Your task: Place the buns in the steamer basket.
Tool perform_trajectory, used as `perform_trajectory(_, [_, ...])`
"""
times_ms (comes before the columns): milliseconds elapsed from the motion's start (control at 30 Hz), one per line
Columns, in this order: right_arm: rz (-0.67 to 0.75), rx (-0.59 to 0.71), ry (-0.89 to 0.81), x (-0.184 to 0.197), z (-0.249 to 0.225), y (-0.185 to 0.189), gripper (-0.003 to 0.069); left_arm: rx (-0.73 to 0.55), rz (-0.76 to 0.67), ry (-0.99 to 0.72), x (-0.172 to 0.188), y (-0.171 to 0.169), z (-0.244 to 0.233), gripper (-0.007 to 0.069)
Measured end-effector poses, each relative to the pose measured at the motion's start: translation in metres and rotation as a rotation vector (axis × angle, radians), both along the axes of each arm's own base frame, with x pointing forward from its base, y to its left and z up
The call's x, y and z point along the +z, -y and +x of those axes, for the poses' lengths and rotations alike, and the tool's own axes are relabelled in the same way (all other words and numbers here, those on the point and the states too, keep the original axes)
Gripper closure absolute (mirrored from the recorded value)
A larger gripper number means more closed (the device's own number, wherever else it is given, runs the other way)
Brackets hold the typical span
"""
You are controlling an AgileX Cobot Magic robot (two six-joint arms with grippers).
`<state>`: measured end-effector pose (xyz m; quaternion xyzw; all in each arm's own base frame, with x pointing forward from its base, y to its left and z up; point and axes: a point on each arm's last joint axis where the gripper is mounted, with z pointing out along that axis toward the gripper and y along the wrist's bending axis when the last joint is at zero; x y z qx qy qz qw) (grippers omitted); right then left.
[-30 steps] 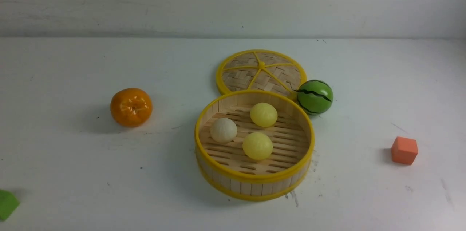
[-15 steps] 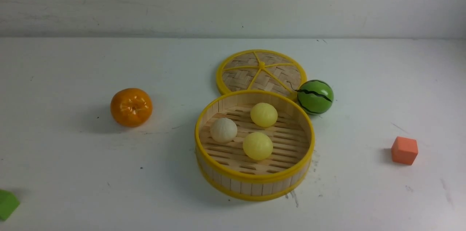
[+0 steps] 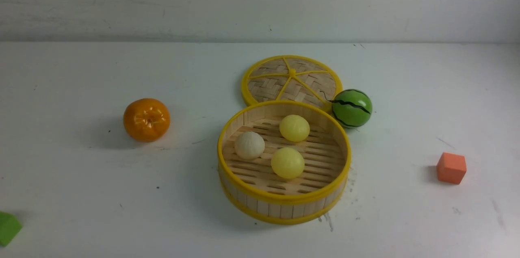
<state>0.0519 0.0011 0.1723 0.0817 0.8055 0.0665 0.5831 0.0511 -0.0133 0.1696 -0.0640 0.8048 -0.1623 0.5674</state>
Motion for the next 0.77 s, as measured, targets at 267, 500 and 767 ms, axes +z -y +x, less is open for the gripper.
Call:
perform_trajectory(267, [0.0, 0.0, 0.0, 0.0, 0.0, 0.0, 0.0589, 0.0, 0.0, 0.0, 0.0, 0.0, 0.0, 0.0638])
perform_trajectory(500, [-0.001, 0.0, 0.0, 0.0, 0.0, 0.0, 0.0585, 0.0, 0.0, 0.0, 0.0, 0.0, 0.0, 0.0638])
perform_trajectory(767, [-0.001, 0.0, 0.0, 0.0, 0.0, 0.0, 0.0585, 0.0, 0.0, 0.0, 0.0, 0.0, 0.0, 0.0638])
